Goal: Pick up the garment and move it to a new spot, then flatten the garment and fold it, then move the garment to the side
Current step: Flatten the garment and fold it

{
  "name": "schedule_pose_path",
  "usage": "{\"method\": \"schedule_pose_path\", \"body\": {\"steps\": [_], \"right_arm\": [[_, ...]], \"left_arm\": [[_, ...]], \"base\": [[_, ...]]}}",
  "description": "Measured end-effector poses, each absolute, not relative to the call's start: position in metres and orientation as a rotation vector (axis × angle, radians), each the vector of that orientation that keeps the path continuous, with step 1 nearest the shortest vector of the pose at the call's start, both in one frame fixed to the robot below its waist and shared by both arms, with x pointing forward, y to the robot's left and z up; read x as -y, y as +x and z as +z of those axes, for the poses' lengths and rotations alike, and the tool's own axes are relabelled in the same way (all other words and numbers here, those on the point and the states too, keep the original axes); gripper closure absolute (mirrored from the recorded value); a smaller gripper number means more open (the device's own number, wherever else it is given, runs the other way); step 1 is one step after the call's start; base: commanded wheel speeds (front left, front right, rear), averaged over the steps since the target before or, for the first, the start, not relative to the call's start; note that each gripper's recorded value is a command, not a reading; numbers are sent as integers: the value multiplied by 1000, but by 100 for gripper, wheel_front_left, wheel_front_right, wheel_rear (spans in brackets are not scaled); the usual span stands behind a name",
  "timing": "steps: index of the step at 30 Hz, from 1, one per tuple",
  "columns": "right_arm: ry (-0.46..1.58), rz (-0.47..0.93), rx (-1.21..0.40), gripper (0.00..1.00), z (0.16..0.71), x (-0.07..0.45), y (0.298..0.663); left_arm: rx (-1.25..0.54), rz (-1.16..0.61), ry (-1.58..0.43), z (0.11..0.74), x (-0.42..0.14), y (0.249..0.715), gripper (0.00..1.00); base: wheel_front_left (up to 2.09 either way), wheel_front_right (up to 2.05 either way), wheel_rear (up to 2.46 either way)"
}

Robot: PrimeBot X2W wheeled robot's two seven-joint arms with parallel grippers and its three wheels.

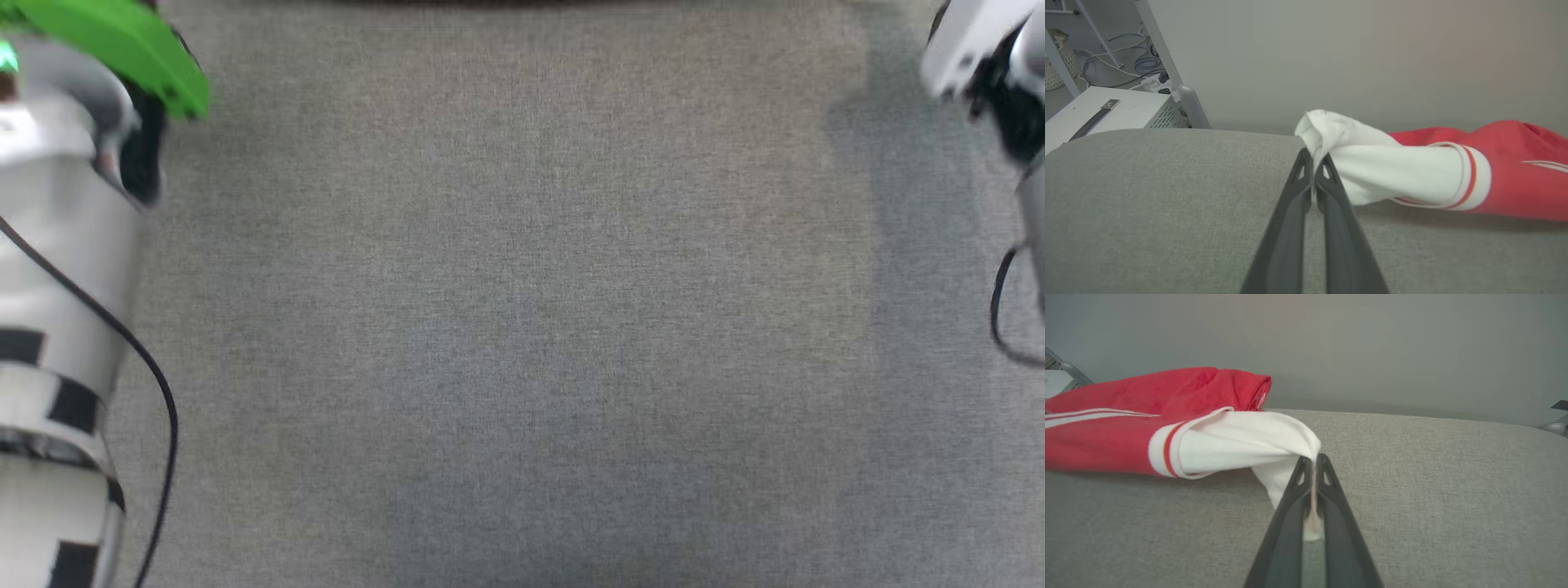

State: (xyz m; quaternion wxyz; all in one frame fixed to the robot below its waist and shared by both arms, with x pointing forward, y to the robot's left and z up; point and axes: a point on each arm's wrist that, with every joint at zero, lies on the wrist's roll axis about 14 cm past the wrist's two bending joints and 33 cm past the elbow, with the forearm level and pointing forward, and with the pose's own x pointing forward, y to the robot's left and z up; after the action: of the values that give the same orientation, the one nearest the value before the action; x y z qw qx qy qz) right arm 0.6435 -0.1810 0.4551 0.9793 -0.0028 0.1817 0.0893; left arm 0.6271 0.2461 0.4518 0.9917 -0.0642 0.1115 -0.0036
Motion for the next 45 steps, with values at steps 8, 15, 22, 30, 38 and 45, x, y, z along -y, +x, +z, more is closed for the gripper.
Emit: {"method": "schedule_pose_path", "body": {"steps": [8, 15, 22, 30, 38, 45], "right_arm": [[81, 170, -434, 100, 420, 194, 566], [130, 147, -431, 100, 425, 207, 502], [170, 103, -471, 100, 427, 219, 434], [241, 41, -542, 100, 417, 216, 356], [283, -15, -621, 100, 405, 216, 300], [314, -55, -691, 100, 389, 218, 263]], "left_arm": [[-347, -6, -240, 399, -237, 542, 100], [-375, -25, -239, 395, -240, 481, 100], [-377, -44, -227, 398, -233, 429, 100], [-423, -50, -228, 399, -227, 368, 100], [-458, -6, -229, 404, -231, 312, 100], [-529, 31, -260, 395, -227, 266, 100]], "base": [[0, 0, 0], [0, 0, 0], [0, 0, 0], [0, 0, 0], [0, 0, 0], [0, 0, 0]]}}
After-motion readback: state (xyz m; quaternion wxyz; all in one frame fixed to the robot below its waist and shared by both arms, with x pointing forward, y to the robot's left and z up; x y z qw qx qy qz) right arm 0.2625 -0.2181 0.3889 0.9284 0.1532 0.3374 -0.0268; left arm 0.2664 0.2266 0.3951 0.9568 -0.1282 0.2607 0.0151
